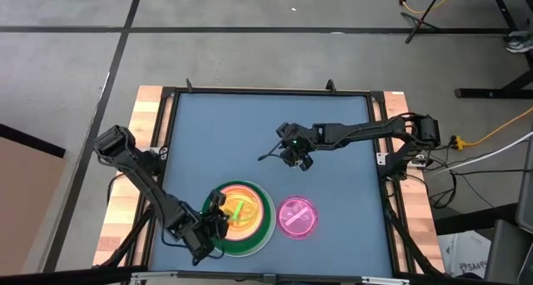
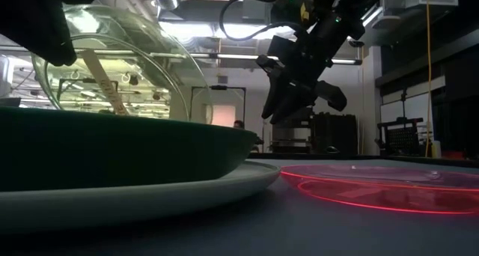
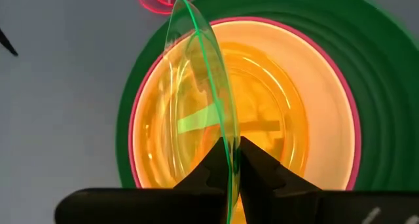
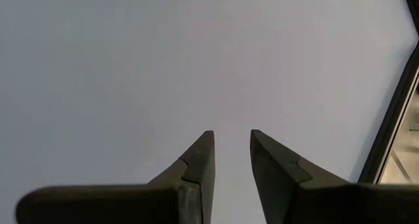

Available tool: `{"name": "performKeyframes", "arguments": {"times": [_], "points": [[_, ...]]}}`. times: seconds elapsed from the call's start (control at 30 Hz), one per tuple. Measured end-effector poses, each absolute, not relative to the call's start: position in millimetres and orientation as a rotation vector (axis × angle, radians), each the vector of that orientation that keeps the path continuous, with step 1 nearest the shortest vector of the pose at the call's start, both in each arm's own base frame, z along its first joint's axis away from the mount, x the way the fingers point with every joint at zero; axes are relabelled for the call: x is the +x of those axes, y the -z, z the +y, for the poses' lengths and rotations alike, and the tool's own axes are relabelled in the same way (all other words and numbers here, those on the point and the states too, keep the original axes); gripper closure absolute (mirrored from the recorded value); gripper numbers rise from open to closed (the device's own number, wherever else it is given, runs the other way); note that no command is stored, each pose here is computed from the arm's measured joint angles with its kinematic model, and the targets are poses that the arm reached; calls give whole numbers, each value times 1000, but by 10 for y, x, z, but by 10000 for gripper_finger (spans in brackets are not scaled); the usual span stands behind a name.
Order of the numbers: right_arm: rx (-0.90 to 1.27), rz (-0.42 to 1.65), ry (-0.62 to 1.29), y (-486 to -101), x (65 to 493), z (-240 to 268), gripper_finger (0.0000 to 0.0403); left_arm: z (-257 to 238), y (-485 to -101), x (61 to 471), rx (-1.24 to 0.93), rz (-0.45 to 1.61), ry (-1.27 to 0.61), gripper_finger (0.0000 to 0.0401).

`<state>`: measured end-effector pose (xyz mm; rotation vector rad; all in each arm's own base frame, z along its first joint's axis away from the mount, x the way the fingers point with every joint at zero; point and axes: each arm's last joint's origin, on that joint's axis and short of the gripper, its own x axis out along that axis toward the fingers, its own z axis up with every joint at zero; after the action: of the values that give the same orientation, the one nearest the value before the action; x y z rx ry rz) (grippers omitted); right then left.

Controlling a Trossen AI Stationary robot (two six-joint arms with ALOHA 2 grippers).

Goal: Stack plastic plates
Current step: Stack the light green plate on top of the orange plate

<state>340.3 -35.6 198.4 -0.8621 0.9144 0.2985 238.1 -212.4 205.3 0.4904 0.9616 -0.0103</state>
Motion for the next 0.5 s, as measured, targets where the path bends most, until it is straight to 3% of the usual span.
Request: {"name": "performKeyframes", "arguments": {"times": [0.5], "points": [[-862,915,-299,-1983,3403,-356,313,-2061,-2049,2438,299,975,-78,388]]}}
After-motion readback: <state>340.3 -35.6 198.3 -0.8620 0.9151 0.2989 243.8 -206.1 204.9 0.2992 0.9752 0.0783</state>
